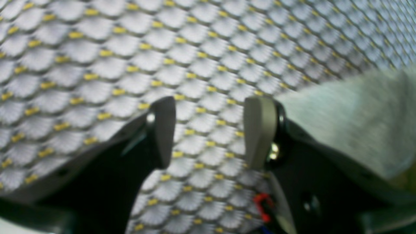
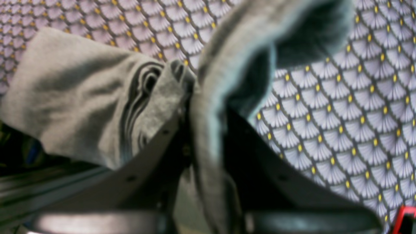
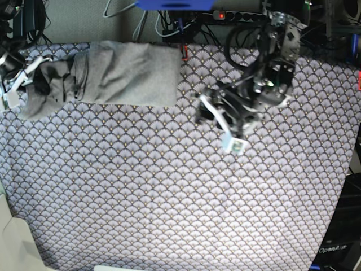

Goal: Fold the T-shirt properly
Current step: 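Pull the folded shirt's corner with the right gripper to straighten it, then drag the folded grey shirt with the right gripper along the table rim, then lower the left gripper and grasp the shirt's other end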

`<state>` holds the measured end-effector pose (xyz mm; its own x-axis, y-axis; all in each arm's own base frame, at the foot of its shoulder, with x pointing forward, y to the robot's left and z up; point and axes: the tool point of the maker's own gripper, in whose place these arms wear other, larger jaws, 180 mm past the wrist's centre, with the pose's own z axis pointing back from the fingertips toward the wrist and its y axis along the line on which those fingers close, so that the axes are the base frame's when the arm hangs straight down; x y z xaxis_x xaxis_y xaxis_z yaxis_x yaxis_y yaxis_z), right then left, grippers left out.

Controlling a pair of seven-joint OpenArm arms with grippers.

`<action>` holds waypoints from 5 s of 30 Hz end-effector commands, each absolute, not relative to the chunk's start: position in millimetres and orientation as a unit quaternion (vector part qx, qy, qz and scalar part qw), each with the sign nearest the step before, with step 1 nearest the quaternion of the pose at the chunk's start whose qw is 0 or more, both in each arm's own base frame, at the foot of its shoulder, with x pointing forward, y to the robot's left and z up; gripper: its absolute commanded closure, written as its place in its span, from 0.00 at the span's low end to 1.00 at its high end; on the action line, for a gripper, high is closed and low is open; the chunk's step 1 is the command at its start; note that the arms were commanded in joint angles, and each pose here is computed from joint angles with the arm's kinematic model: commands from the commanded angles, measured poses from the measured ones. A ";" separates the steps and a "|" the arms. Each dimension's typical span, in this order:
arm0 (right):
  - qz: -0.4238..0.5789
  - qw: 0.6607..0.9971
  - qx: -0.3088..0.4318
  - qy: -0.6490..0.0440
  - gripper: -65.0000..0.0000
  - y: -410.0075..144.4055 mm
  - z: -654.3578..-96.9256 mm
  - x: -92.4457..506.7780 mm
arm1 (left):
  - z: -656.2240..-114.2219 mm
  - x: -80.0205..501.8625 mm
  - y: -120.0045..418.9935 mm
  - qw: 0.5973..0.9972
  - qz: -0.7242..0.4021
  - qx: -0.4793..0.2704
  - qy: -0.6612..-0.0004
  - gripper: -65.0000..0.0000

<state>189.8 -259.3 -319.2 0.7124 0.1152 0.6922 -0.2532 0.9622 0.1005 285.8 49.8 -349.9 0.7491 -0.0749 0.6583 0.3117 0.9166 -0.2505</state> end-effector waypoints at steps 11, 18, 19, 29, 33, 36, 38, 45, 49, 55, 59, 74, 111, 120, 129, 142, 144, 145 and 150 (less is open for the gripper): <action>0.179 0.902 0.187 -0.346 1.00 -184.3 -331.6 189.5 | -337.7 298.2 75.0 0.914 -0.077 -0.159 -0.364 0.49; 0.213 0.882 0.237 -0.348 1.00 -141.6 -332.5 193.3 | -338.5 299.9 95.9 0.918 -0.063 -0.140 -0.366 0.49; 0.218 0.879 0.243 -0.347 1.00 -136.1 -332.3 193.7 | -339.1 299.5 99.3 0.918 -0.061 -0.137 -0.366 0.49; 0.267 0.844 0.307 -0.349 1.00 -75.6 -326.3 199.6 | -341.9 292.6 100.3 0.921 -0.060 -0.137 -0.361 0.49; 0.279 0.833 0.325 -0.350 1.00 -56.3 -324.2 200.8 | -339.2 291.8 99.3 0.919 -0.061 -0.137 -0.364 0.49; 0.289 0.827 0.334 -0.348 1.00 -47.1 -323.1 199.4 | -337.7 287.6 97.8 0.918 -0.063 -0.139 -0.365 0.49; 0.296 0.823 0.339 -0.347 1.00 -41.6 -321.9 199.6 | -336.7 287.4 97.5 0.918 -0.064 -0.139 -0.366 0.49; 0.303 0.826 0.347 -0.325 0.83 -36.1 -331.6 193.8 | -339.5 283.5 97.3 0.920 -0.063 -0.140 -0.362 0.49; 0.304 0.831 0.343 -0.314 0.69 -39.0 -336.0 192.1 | -342.1 280.4 97.3 0.921 -0.062 -0.140 -0.358 0.49; 0.309 0.824 0.353 -0.317 0.67 -33.8 -330.9 195.7 | -343.0 279.1 97.3 0.921 -0.061 -0.140 -0.358 0.49; 0.316 0.807 0.385 -0.316 0.67 -19.1 -318.2 196.9 | -343.0 279.1 97.3 0.921 -0.061 -0.140 -0.358 0.49; 0.330 0.781 0.426 -0.315 0.66 7.8 -305.0 193.7 | -344.4 277.4 97.3 0.922 -0.061 -0.141 -0.356 0.49; 0.291 0.902 0.144 -0.285 1.00 -192.7 -343.5 197.4 | -337.8 288.1 97.6 0.912 -0.057 -0.142 -0.382 0.49; 0.267 0.899 0.192 -0.290 1.00 -162.7 -354.6 183.4 | -339.6 286.2 97.6 0.913 -0.057 -0.142 -0.378 0.49; 0.290 0.876 0.263 -0.283 1.00 -112.0 -370.5 187.5 | -343.2 278.9 97.3 0.916 -0.058 -0.142 -0.369 0.49; 0.296 0.887 0.246 -0.257 1.00 -131.9 -385.3 194.8 | -316.8 288.4 67.6 0.887 -0.096 -0.223 -0.392 0.49; 0.300 0.889 0.239 -0.250 1.00 -138.5 -386.2 192.5 | -315.6 289.5 66.5 0.886 -0.098 -0.225 -0.394 0.49; 0.301 0.889 0.237 -0.251 1.00 -140.2 -385.8 193.0 | -313.4 292.6 65.7 0.884 -0.099 -0.226 -0.397 0.49; 0.303 0.890 0.233 -0.248 1.00 -142.9 -385.9 192.5 | -307.0 298.6 54.2 0.877 -0.106 -0.238 -0.404 0.49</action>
<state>189.5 -137.1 -390.1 0.7076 0.4035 0.5800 -0.6432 0.7078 0.2922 294.6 59.1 -318.0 0.6782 -0.0040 0.7349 0.3576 0.8754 -0.3252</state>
